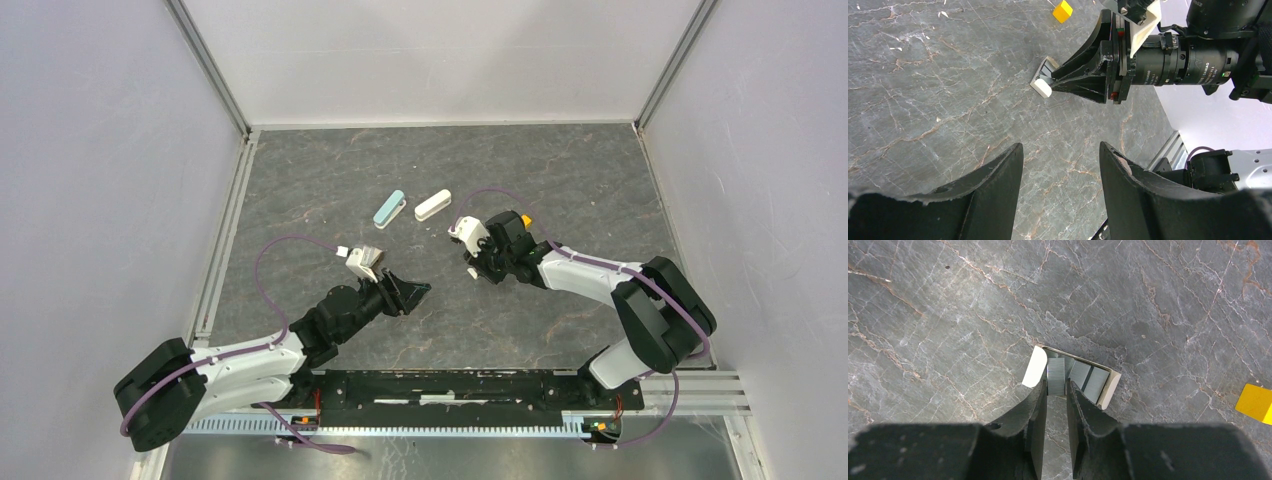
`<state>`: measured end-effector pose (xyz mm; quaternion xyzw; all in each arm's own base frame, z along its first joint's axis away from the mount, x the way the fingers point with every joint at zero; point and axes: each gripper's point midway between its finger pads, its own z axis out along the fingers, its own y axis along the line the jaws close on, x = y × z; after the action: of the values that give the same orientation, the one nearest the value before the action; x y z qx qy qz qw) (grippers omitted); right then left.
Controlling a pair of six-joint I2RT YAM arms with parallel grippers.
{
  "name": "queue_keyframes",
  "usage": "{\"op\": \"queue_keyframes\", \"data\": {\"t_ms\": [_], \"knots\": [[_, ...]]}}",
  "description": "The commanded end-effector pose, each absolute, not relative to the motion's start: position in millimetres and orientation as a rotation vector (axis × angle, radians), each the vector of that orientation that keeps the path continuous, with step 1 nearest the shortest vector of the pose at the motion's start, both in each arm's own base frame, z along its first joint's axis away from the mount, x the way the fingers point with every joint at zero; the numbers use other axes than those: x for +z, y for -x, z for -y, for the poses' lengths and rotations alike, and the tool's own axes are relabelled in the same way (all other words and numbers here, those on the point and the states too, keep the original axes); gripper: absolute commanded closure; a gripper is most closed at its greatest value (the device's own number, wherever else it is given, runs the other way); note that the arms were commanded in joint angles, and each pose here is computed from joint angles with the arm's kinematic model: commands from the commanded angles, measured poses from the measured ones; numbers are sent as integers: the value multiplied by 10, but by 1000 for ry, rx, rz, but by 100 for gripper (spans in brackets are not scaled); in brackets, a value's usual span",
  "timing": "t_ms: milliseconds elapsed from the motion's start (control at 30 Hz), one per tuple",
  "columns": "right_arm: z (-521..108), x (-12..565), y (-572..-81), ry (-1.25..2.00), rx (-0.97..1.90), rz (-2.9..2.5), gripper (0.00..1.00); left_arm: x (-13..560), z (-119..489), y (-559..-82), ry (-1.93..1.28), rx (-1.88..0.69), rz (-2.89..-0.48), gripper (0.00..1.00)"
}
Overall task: Unload the staples from the stapler
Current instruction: Place the staple in the staple box.
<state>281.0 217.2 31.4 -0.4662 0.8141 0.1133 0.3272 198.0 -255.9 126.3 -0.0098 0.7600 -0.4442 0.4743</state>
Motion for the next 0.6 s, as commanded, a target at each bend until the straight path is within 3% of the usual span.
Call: {"op": "queue_keyframes", "data": {"t_ms": [0, 567], "knots": [[-2251, 521, -2901, 1202, 302, -2076, 72, 1387, 2558, -2013, 16, -1092, -1809, 36], [-2334, 567, -2845, 1200, 374, -2065, 73, 1424, 2591, -2020, 8, -1098, -1808, 36]]}}
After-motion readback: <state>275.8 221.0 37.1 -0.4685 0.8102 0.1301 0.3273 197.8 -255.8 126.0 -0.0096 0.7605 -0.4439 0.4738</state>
